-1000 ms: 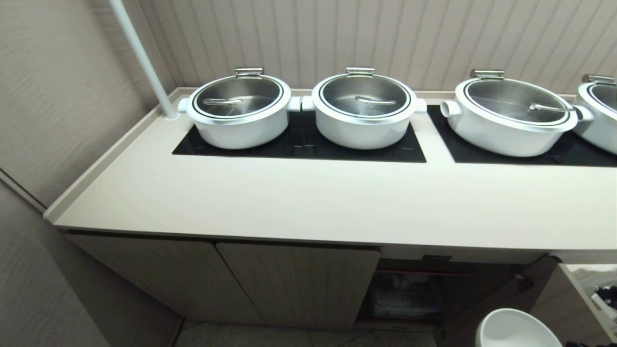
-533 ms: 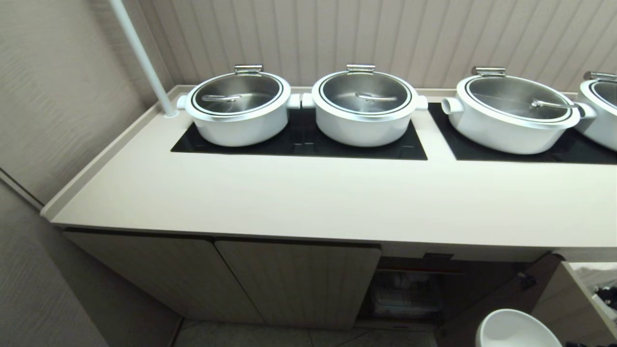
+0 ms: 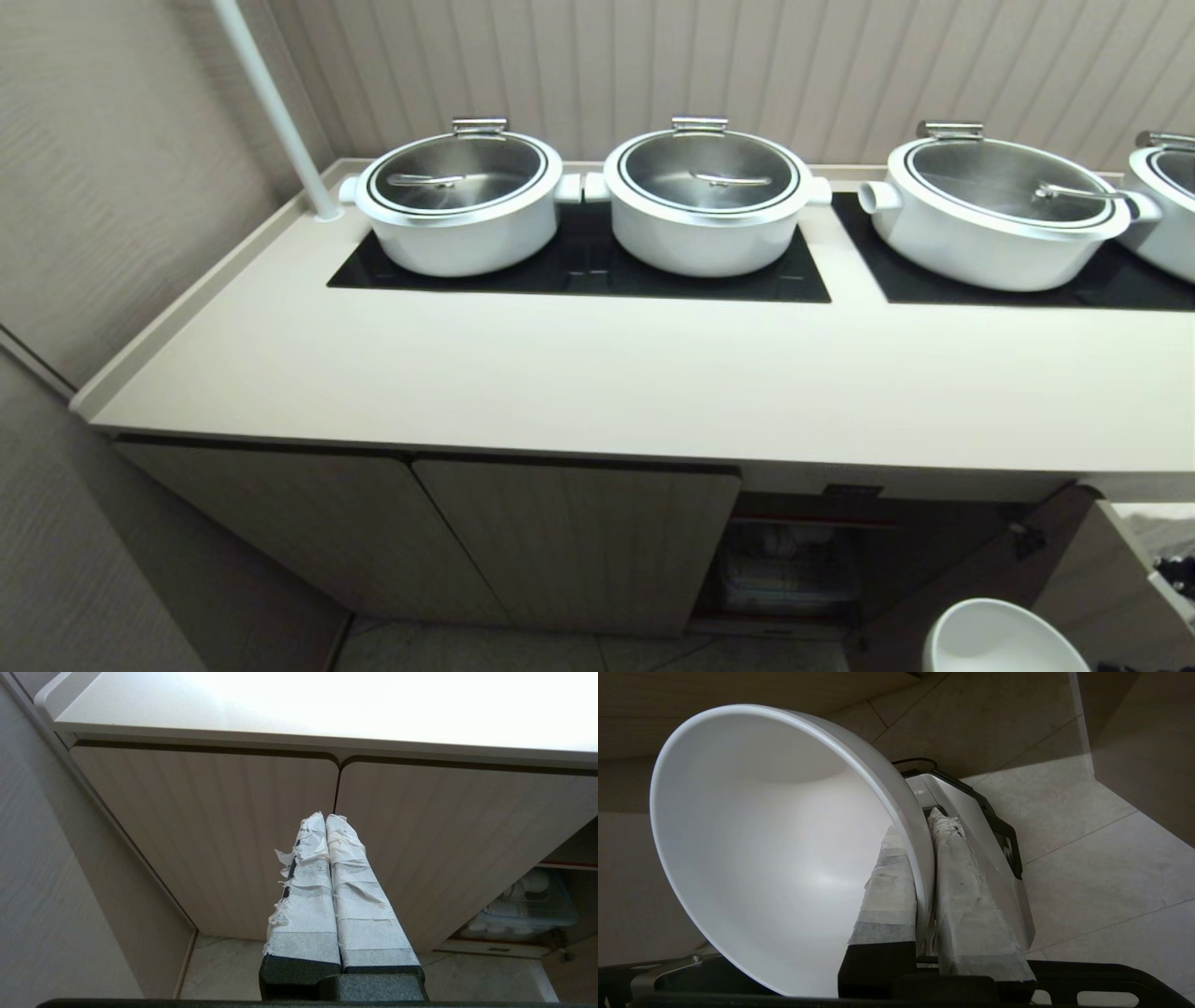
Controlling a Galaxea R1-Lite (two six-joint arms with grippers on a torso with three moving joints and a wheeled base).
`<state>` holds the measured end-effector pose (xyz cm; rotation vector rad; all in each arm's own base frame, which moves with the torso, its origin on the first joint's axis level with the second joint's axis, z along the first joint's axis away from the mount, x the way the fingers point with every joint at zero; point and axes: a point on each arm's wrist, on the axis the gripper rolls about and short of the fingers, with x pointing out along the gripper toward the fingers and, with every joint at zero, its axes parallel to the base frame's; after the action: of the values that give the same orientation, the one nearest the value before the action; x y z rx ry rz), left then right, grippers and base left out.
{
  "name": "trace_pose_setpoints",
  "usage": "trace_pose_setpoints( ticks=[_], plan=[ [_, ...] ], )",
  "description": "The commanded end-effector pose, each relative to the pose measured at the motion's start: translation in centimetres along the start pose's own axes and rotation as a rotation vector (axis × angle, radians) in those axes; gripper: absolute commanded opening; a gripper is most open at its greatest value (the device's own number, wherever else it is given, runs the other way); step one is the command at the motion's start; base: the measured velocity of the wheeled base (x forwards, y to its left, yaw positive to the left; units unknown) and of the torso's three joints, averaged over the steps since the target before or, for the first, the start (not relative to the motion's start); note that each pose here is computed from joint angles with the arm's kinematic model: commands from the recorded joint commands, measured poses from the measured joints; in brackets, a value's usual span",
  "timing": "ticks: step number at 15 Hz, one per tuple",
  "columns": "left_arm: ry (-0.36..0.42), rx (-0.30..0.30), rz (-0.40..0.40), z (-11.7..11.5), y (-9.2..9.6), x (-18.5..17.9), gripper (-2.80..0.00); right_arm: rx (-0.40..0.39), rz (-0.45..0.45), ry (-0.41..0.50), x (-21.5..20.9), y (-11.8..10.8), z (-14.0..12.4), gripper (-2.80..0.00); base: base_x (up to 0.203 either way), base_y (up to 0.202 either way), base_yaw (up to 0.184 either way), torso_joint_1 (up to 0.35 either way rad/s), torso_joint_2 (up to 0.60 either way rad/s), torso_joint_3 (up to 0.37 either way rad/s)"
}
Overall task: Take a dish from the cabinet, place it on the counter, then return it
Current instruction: Put it back into the cabinet
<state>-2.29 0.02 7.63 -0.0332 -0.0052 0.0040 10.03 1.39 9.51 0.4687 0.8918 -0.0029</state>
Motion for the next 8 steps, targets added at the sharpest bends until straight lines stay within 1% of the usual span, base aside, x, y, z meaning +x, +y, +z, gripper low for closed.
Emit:
trace_pose_setpoints(
  ticks=[1,5,8],
  plan=[
    [0.000,-0.001,0.000,-0.03,0.00,0.01,-2.80,0.004,0.000,0.002,0.03,-0.01,-0.01,-2.80,0.000,0.000,0.000,-0.076,0.16,0.090],
    [-0.001,-0.001,0.000,0.01,0.00,-0.01,-2.80,0.006,-0.002,0.002,0.03,-0.03,-0.05,-2.80,0.000,0.000,0.000,-0.101,0.22,0.120],
    [0.000,-0.001,0.001,-0.03,0.00,0.01,-2.80,0.009,-0.005,0.007,0.07,-0.12,-0.20,-2.80,0.000,0.000,0.000,-0.136,0.29,0.159]
  ],
)
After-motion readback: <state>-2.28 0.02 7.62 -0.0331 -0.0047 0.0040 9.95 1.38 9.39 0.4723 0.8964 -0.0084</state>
